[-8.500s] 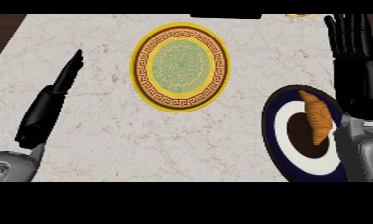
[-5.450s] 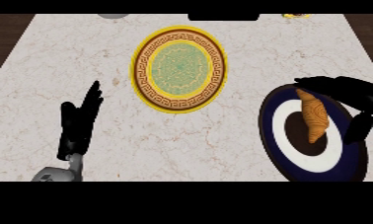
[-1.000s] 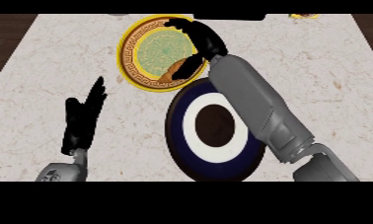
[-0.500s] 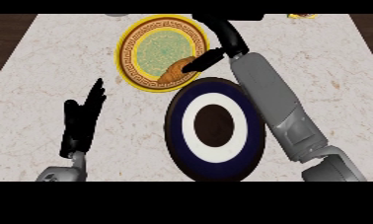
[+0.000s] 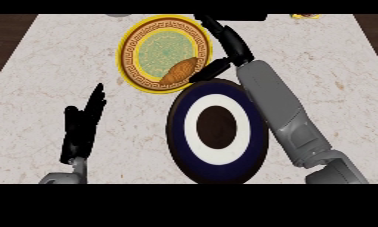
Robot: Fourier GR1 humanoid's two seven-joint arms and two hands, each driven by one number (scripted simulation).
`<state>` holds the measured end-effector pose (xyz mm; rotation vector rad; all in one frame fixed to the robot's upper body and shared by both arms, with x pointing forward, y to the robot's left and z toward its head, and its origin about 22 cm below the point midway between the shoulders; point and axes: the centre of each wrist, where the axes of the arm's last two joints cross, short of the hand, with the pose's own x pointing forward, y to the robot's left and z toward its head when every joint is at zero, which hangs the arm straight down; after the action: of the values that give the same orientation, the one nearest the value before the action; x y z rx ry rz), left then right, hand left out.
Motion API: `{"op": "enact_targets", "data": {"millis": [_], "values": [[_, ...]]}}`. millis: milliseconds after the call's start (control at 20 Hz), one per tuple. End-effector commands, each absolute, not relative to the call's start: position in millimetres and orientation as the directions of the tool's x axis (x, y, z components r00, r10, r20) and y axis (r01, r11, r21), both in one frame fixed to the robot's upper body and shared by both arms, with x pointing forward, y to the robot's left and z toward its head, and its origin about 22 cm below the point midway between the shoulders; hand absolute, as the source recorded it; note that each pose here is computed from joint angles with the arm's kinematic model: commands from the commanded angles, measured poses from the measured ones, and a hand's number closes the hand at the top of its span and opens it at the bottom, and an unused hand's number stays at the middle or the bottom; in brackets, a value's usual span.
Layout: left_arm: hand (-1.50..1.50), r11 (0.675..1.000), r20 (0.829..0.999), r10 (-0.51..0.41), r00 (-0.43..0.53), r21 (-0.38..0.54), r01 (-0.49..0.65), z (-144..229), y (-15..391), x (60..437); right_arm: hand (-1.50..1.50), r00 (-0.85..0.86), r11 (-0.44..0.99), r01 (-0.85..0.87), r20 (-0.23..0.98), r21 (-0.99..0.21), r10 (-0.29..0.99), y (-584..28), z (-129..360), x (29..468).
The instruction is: Pick the croissant from the plate and place it in the plate
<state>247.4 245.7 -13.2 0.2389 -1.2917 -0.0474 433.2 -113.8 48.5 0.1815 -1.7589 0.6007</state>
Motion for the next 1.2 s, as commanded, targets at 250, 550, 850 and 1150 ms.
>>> {"op": "enact_targets", "data": {"millis": [250, 550, 850, 1150], "values": [[0.0, 0.976, 0.949, -0.164, 0.269, 0.196, -0.097, 3, 242, 260, -1.5, -0.272, 0.849, -0.379, 0.921, -0.368, 0.278, -111, 9, 416], [0.0, 0.976, 0.948, -0.166, 0.273, 0.197, -0.093, -2, 243, 258, -1.5, -0.266, 0.861, -0.336, 0.916, -0.381, 0.301, -120, 37, 433], [0.0, 0.975, 0.946, -0.177, 0.272, 0.205, -0.08, 0, 255, 263, -1.5, -0.259, 0.848, -0.299, 0.892, -0.439, 0.37, -130, -2, 416], [0.0, 0.976, 0.951, -0.166, 0.261, 0.196, -0.091, 1, 256, 269, -1.5, -0.238, 0.853, -0.263, 0.888, -0.45, 0.394, -158, 17, 430]]}}
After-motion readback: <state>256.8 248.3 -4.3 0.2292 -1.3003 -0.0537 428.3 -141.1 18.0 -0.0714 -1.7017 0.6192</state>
